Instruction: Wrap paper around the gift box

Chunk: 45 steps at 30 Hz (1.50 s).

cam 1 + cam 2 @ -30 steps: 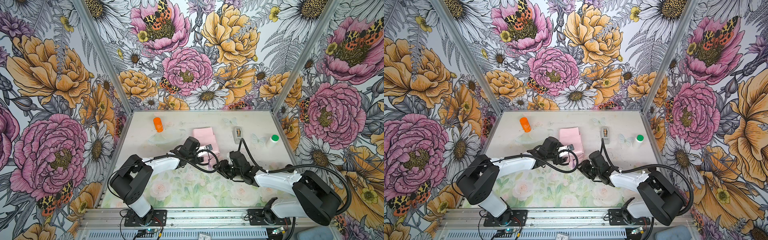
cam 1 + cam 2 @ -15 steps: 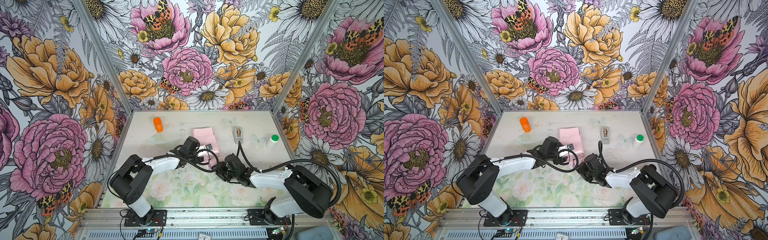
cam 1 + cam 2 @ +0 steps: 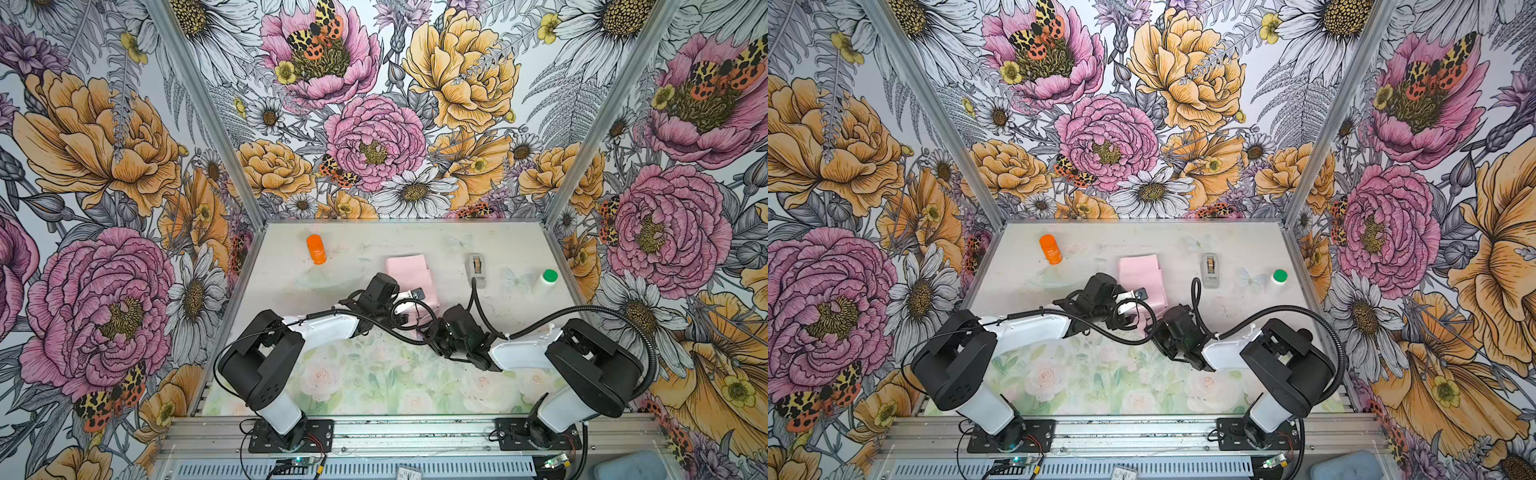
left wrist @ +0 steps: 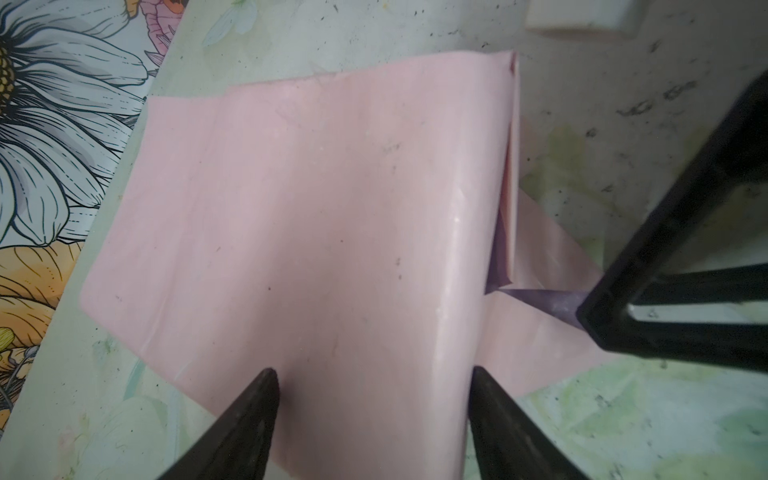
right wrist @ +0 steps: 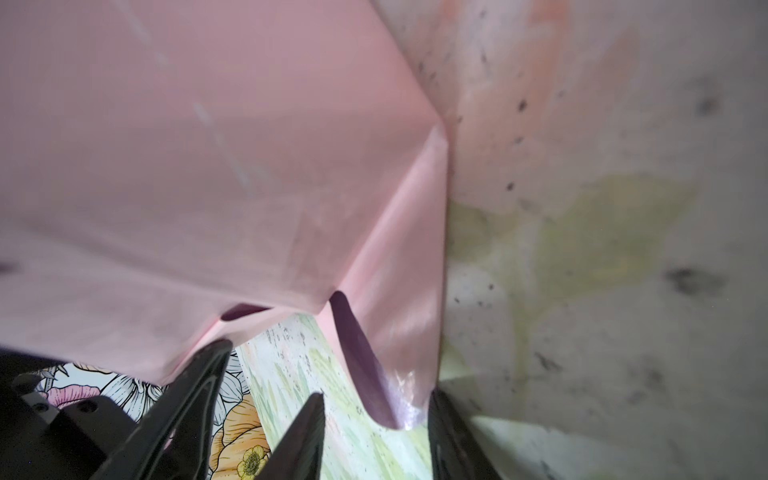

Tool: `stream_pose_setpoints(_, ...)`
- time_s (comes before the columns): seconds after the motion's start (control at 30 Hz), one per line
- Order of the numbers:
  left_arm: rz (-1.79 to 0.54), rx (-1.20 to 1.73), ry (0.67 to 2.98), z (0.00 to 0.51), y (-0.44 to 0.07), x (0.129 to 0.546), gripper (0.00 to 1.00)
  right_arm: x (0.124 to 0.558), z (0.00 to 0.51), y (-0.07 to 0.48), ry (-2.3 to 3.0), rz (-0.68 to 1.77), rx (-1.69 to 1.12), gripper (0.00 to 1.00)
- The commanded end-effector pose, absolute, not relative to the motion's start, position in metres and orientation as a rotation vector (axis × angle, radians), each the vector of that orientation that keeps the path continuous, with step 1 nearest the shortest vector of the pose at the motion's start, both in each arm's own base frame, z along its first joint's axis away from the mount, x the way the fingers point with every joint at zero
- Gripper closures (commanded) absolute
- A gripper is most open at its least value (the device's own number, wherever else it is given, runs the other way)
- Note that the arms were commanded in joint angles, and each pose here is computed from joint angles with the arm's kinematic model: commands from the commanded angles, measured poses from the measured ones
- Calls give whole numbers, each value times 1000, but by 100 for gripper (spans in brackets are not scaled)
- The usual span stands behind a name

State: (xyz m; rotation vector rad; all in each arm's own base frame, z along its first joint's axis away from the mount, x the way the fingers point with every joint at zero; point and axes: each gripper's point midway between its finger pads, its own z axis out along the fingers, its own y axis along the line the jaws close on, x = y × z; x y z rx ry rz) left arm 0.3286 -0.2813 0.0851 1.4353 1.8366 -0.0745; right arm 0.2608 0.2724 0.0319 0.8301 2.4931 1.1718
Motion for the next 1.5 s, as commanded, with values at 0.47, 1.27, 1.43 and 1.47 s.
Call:
stream_pose_setpoints(0.47,-135,1417,1852,89,-281,323,28,288,51,285,2388,1194,730,58)
stream_pose_setpoints(1.27,-142,1404,1859,91,-282,325,28,257,29,276,2550,1111,758,51)
stream_pose_setpoints(1.43,-146,1398,1848,95,-283,325,28,273,35,290,2502,1165,697,52)
stream_pose_setpoints(1.47,-145,1396,1846,96,-283,326,28,275,36,290,2494,1167,695,52)
